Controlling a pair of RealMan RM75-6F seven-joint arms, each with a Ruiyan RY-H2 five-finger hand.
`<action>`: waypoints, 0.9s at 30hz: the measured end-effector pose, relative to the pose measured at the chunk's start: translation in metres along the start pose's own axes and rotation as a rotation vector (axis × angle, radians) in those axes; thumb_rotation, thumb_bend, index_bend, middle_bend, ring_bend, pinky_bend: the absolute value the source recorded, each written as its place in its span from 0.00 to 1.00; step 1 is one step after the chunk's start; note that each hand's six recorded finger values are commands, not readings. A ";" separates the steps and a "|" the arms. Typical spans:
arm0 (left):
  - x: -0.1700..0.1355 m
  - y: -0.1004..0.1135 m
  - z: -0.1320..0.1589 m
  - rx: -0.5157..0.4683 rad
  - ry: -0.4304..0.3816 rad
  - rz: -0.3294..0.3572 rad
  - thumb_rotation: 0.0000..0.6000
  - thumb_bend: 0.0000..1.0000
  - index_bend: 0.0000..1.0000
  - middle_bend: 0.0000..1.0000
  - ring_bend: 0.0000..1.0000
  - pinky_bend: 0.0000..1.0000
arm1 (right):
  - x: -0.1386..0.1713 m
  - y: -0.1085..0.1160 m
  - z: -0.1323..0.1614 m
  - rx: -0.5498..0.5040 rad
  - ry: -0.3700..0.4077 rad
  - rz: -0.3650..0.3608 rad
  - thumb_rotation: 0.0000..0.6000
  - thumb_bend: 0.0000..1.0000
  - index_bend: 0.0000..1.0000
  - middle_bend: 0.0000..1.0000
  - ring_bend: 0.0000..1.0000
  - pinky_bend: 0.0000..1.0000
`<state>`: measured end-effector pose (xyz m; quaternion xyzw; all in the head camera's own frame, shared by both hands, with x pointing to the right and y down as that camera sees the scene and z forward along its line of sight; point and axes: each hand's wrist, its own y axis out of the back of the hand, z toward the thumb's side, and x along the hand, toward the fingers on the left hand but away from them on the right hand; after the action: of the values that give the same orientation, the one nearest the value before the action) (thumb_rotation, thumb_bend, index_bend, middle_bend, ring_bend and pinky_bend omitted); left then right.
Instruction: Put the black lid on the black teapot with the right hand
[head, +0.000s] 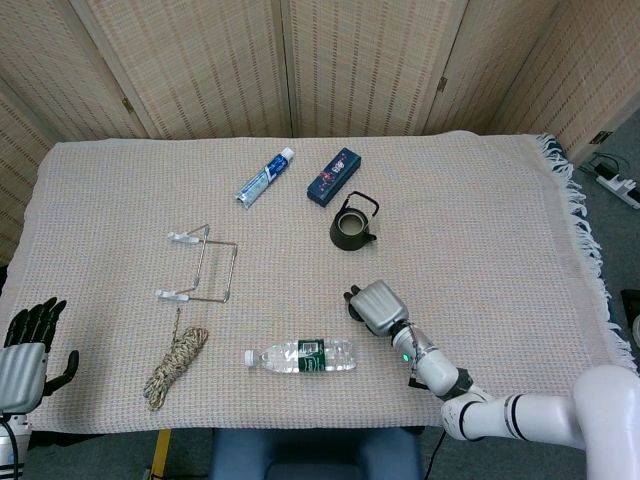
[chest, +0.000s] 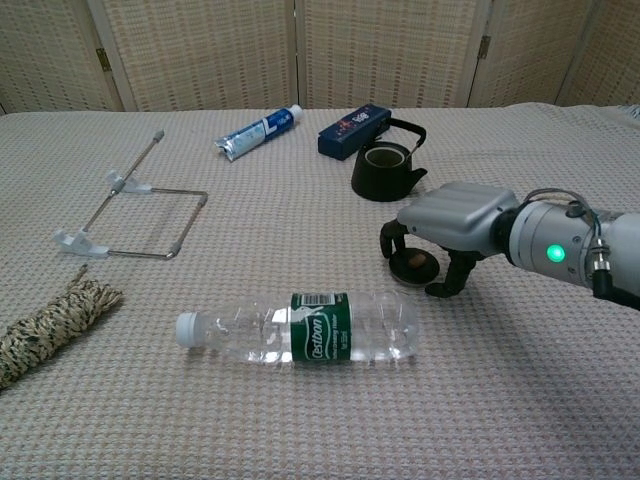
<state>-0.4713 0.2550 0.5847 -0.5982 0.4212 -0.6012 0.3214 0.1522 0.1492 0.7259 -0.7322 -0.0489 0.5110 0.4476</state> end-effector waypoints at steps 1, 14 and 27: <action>0.000 0.000 0.000 0.000 0.000 0.000 1.00 0.43 0.00 0.00 0.00 0.00 | 0.000 0.000 0.000 0.000 -0.002 -0.002 1.00 0.34 0.32 0.35 0.84 0.75; 0.000 -0.001 -0.002 -0.001 0.003 -0.001 1.00 0.43 0.00 0.00 0.00 0.00 | -0.003 0.019 -0.013 -0.020 -0.042 -0.053 1.00 0.34 0.36 0.38 0.85 0.76; 0.003 -0.001 0.002 0.015 0.004 -0.007 1.00 0.43 0.00 0.00 0.00 0.00 | -0.032 0.086 -0.066 -0.072 -0.171 -0.149 1.00 0.34 0.37 0.38 0.85 0.76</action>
<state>-0.4696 0.2524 0.5866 -0.5960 0.4153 -0.6066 0.3230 0.1563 0.0417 0.6927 -0.6957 -0.1594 0.5351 0.4520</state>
